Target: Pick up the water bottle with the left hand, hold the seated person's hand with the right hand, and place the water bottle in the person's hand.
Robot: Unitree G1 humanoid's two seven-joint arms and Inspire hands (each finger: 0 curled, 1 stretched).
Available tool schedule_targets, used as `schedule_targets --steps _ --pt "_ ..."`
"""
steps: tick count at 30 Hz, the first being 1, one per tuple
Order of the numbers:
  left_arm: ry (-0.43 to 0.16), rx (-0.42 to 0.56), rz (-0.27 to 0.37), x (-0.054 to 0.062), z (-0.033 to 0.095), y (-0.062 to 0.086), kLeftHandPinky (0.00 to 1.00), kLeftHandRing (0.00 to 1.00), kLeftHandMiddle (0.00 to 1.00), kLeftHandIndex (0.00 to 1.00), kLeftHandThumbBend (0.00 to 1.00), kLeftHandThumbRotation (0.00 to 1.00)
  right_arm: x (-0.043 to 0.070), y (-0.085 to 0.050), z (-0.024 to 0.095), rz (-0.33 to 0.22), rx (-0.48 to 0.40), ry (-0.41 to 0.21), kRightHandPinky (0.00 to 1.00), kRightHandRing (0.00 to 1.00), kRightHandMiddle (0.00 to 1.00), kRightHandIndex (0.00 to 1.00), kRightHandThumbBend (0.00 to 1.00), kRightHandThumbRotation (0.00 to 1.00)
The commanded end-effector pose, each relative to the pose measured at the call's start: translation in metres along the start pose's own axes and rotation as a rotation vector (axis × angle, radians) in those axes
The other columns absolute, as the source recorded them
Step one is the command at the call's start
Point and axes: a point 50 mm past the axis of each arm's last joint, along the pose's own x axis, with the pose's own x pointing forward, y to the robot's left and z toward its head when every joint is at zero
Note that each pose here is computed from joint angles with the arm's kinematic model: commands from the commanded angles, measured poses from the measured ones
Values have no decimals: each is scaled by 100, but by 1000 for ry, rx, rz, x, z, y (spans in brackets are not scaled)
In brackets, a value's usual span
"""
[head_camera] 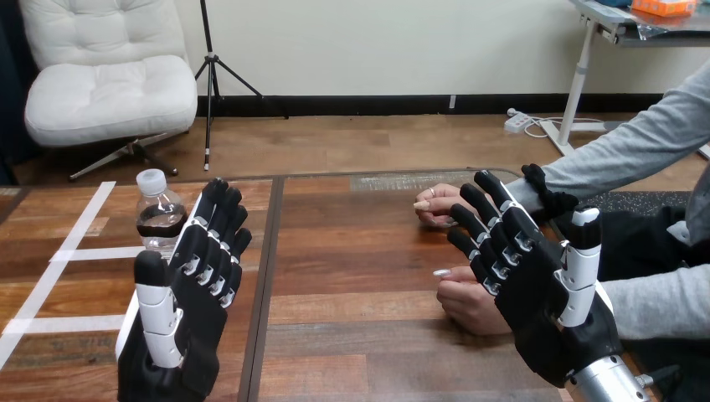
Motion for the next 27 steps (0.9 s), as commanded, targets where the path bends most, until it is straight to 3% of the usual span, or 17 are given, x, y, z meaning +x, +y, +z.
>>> schedule_targets --steps 1,27 --pt "-84 20 -47 16 13 -5 100 100 98 97 92 100 10 8 18 40 -8 -94 100 100 100 100 99 100" --pt "-85 44 -68 17 14 -3 100 100 100 99 92 100 11 9 19 41 -13 -95 100 100 100 100 98 100"
